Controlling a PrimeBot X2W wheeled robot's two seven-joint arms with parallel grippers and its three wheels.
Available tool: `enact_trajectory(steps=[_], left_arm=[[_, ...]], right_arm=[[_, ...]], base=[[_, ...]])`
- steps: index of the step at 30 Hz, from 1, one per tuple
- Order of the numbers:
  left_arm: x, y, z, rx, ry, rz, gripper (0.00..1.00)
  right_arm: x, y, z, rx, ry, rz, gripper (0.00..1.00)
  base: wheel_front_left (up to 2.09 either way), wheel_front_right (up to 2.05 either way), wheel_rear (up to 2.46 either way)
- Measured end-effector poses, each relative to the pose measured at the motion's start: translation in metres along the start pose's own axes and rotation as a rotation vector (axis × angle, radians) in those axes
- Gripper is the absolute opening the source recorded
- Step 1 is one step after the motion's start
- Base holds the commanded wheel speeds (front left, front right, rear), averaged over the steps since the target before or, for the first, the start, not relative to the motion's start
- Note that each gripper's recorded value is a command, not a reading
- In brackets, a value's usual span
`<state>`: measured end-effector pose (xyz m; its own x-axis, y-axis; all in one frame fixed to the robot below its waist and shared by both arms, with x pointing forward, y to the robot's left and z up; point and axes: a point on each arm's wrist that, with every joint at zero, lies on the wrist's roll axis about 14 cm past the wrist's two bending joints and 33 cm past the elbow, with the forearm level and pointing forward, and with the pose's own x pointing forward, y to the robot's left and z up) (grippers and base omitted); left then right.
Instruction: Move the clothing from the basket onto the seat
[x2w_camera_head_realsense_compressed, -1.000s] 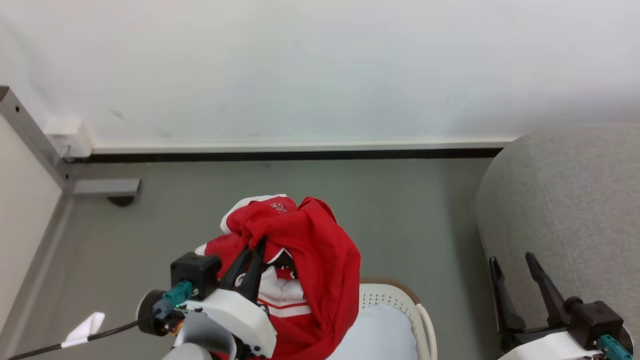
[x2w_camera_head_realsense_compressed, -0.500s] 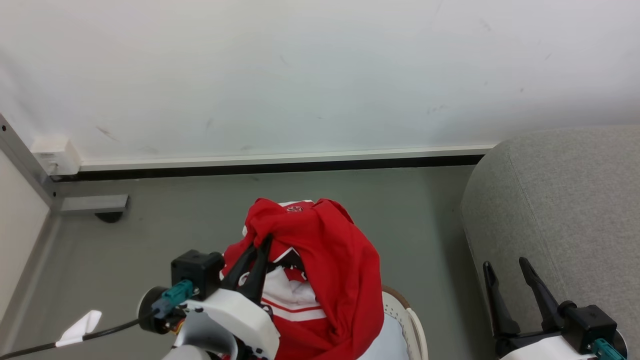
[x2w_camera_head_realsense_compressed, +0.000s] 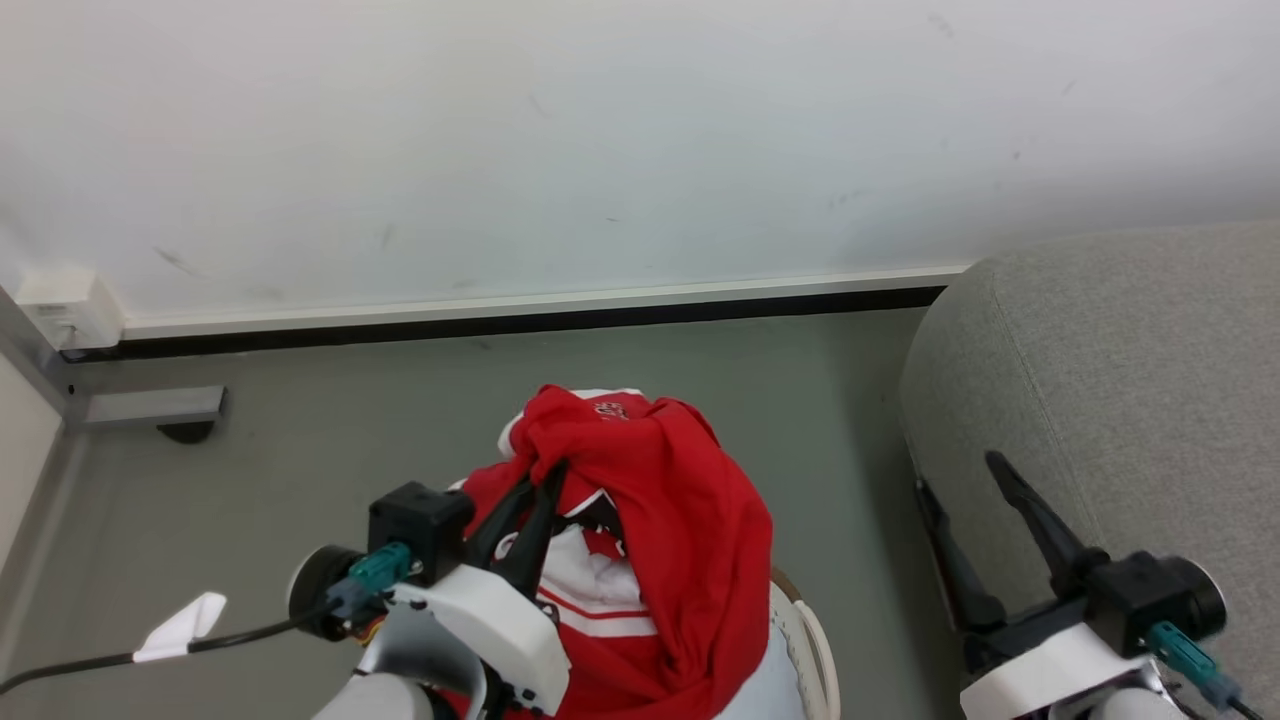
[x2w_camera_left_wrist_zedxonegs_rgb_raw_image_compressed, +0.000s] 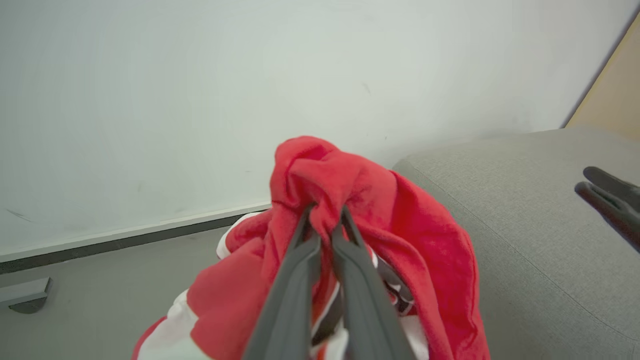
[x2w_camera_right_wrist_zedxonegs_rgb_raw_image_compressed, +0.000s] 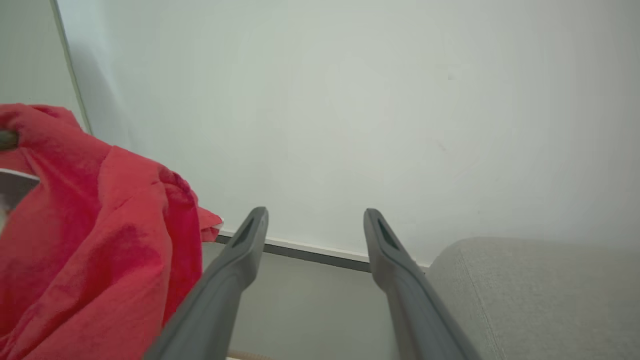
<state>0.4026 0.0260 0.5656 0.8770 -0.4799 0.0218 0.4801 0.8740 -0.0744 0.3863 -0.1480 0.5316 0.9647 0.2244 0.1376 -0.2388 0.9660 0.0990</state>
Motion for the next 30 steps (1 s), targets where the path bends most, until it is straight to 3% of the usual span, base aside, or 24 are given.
enact_trajectory(steps=[16, 22, 30], left_arm=[[0.012, -0.043, 0.011, 0.104, -0.004, -0.203, 0.0], [0.008, -0.064, 0.018, 0.122, -0.014, -0.276, 0.0], [0.004, -0.086, 0.028, 0.129, -0.025, -0.363, 0.0]], right_arm=[[0.027, 0.094, 0.021, -0.27, 0.122, 0.573, 1.0], [0.022, 0.107, 0.005, -0.341, 0.225, 0.679, 1.0], [0.026, 0.117, -0.003, -0.362, 0.306, 0.708, 1.0]], base=[[0.0, 0.0, 0.0], [0.0, 0.0, 0.0], [0.0, 0.0, 0.0]])
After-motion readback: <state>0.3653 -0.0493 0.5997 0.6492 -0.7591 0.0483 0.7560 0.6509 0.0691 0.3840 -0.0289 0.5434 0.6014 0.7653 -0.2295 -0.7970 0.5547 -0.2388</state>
